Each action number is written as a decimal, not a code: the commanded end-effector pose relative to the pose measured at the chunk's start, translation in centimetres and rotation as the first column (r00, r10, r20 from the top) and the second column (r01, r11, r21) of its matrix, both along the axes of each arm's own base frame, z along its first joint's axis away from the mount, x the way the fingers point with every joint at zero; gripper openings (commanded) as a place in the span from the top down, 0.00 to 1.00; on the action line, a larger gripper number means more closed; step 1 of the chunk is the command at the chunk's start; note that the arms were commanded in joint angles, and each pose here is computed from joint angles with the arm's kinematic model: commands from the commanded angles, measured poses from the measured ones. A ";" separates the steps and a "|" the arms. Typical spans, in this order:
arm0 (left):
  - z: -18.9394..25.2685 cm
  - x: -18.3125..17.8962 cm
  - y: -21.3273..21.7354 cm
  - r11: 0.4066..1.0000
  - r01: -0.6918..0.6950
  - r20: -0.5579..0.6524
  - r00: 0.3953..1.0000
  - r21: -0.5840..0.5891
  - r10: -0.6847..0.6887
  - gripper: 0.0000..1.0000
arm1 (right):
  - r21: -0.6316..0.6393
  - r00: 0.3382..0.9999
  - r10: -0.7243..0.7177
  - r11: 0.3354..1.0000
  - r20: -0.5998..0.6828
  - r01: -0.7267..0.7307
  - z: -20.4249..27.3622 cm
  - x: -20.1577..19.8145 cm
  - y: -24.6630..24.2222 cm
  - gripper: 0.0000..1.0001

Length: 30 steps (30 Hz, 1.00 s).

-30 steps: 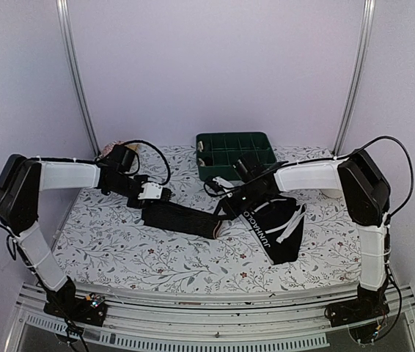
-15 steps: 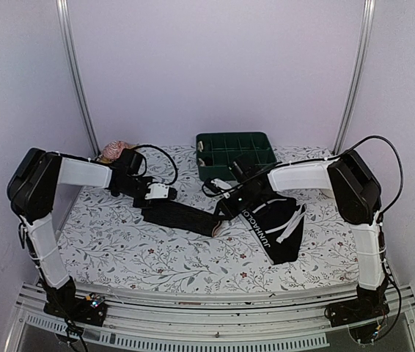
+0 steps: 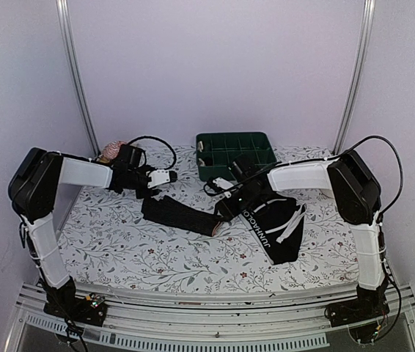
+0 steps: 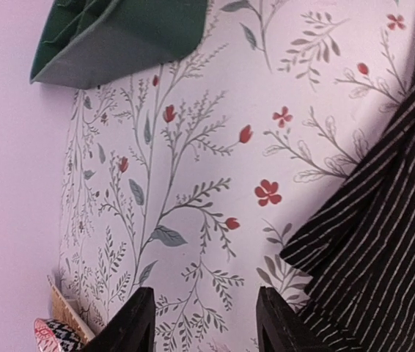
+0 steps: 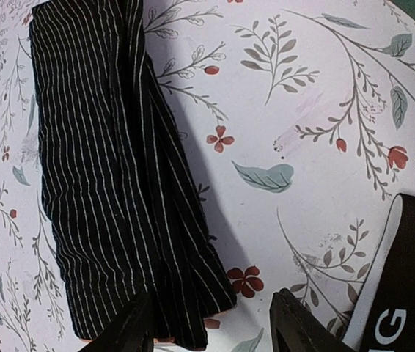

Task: Roll the underwear
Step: Fold the underwear at the center of the board, then smooth out the underwear at the center of the board.

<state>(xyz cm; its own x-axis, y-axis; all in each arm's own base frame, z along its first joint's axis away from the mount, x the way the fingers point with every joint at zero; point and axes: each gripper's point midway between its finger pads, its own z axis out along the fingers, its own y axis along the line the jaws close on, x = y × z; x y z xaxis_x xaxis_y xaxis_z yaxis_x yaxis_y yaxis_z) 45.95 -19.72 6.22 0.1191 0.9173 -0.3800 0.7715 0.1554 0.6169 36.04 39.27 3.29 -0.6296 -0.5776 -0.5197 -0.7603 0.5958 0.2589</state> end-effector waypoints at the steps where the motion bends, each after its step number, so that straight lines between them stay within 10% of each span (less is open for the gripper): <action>1: 6.4 2.6 0.5 0.985 -0.114 0.130 0.983 -0.126 0.130 0.49 | 0.005 0.993 -0.017 1.000 0.115 0.017 4.0 0.8 -0.2 0.42; 11: 6.6 -0.5 0.6 0.957 -0.172 0.005 0.984 -0.234 0.178 0.41 | 0.051 0.972 0.017 0.998 0.233 -0.029 8.8 -2.2 1.4 0.34; 20: 0.8 -4.1 -1.7 0.975 -0.152 -0.160 0.979 -0.163 0.126 0.97 | 0.131 0.992 0.098 0.985 0.086 -0.108 5.4 -5.0 4.1 0.71; 30: -5.8 -4.5 0.1 0.971 -0.238 -0.241 0.941 0.027 0.238 1.00 | 0.065 0.996 0.004 0.998 -0.091 0.002 -0.9 -4.8 1.6 0.80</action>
